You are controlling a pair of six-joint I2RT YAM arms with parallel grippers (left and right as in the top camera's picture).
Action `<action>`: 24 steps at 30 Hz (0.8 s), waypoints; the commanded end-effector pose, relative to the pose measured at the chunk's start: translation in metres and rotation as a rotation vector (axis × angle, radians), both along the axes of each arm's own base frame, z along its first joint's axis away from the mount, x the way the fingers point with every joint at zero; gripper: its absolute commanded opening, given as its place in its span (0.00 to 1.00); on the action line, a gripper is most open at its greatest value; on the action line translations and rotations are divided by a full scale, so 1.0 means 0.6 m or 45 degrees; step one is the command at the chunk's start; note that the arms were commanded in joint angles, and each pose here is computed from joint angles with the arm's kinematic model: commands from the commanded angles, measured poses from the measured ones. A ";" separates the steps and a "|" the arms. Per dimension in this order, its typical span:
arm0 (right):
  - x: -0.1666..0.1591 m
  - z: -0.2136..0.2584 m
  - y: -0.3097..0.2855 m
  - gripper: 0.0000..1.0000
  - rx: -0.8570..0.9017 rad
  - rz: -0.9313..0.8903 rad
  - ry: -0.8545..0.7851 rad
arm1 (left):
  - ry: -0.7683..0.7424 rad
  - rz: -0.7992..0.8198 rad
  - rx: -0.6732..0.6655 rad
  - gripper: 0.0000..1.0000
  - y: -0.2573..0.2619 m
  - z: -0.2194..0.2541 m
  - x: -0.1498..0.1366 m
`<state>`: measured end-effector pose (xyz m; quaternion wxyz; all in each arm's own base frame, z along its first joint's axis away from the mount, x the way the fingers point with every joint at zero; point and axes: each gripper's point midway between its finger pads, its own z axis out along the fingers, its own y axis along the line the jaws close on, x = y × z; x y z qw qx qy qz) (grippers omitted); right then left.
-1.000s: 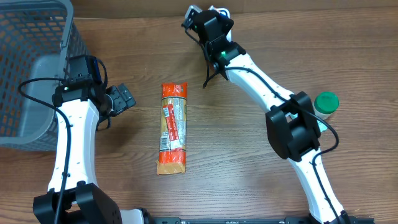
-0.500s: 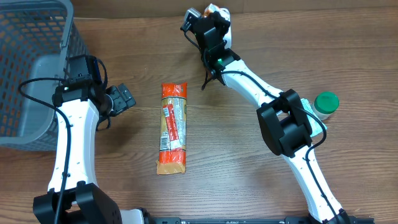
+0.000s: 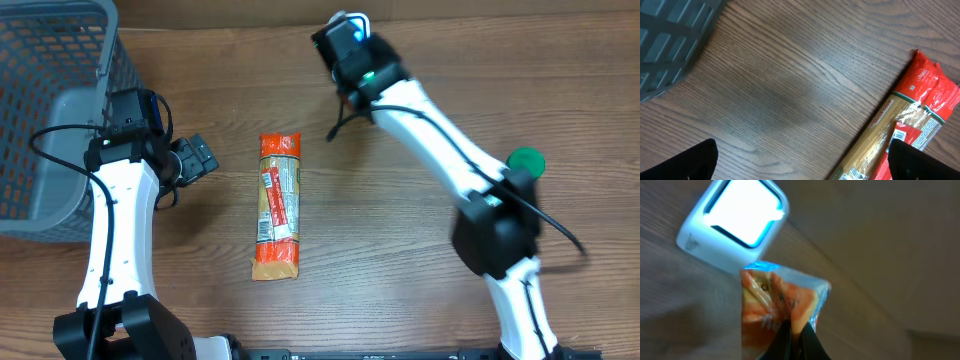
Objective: Scan the item barcode
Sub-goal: 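Carry the orange packet right and set it beside the green packet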
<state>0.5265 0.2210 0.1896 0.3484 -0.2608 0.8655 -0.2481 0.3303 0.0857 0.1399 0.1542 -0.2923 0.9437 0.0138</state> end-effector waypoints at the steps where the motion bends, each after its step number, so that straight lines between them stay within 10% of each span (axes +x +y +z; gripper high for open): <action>1: -0.060 0.061 -0.050 0.04 0.411 -0.272 0.057 | -0.003 0.010 0.006 1.00 0.002 0.001 0.000; 9: -0.213 -0.083 -0.121 0.04 0.574 -0.415 0.879 | -0.003 0.010 0.006 1.00 0.002 0.001 0.000; 24: -0.292 -0.262 -0.223 0.04 0.434 -0.731 1.045 | -0.003 0.010 0.006 1.00 0.002 0.001 0.000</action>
